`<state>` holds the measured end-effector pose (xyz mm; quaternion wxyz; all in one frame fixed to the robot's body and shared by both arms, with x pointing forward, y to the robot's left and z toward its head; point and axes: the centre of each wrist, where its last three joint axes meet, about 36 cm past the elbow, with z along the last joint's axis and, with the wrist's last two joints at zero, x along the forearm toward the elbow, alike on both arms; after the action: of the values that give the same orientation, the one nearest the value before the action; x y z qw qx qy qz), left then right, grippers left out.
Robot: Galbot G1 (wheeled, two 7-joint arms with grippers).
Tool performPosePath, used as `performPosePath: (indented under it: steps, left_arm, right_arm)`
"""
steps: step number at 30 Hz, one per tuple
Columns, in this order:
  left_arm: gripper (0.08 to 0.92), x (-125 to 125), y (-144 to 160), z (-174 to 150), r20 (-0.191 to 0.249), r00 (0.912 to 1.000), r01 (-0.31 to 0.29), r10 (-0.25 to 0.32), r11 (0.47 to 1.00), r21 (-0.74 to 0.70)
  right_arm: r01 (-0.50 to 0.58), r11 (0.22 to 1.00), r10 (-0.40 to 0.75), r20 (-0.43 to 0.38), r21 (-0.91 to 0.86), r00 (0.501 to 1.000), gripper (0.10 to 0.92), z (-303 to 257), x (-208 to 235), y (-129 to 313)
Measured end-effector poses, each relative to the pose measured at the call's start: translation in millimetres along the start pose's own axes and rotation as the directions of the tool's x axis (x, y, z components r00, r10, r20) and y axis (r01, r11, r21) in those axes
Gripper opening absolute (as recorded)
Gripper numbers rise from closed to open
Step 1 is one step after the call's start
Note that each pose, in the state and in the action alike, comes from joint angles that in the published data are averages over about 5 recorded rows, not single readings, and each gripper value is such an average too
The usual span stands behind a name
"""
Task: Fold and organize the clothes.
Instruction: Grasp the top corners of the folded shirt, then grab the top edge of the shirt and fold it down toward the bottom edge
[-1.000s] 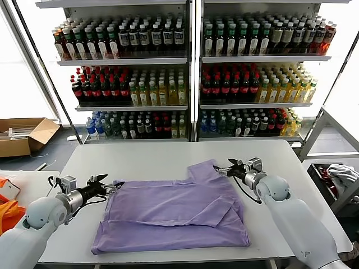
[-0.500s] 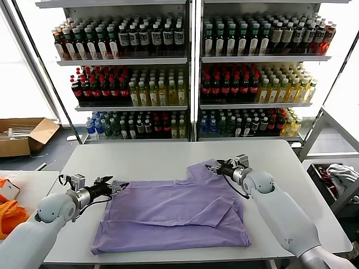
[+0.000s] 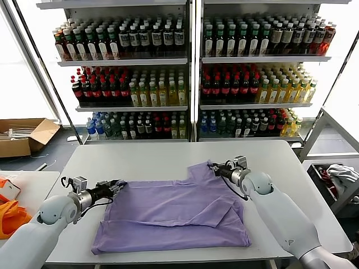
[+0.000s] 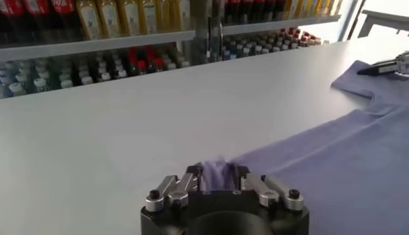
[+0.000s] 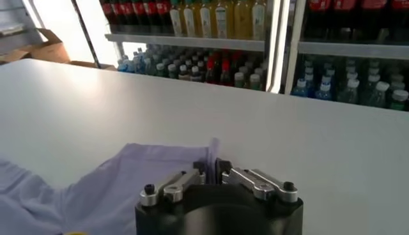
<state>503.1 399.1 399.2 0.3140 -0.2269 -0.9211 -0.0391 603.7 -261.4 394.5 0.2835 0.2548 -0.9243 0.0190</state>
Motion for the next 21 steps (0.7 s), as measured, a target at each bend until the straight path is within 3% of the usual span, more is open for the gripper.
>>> performPosePath:
  steps: [8, 21]
  left_arm:
    - [0.103, 6.6, -0.7, -2.3, 0.0, 0.9999, -0.016, 0.016, 1.0, -0.007]
    - [0.088, 43.1, -10.0, -16.3, 0.078, 0.9968, -0.013, 0.015, 1.0, -0.025]
  right_arm:
    - [0.043, 0.997, -0.039, 0.055, -0.066, 0.998, 0.106, -5.0, 17.1, 2.8]
    - [0.14, 0.976, -0.107, 0.196, -0.165, 0.975, 0.106, -10.7, 75.6, 11.9]
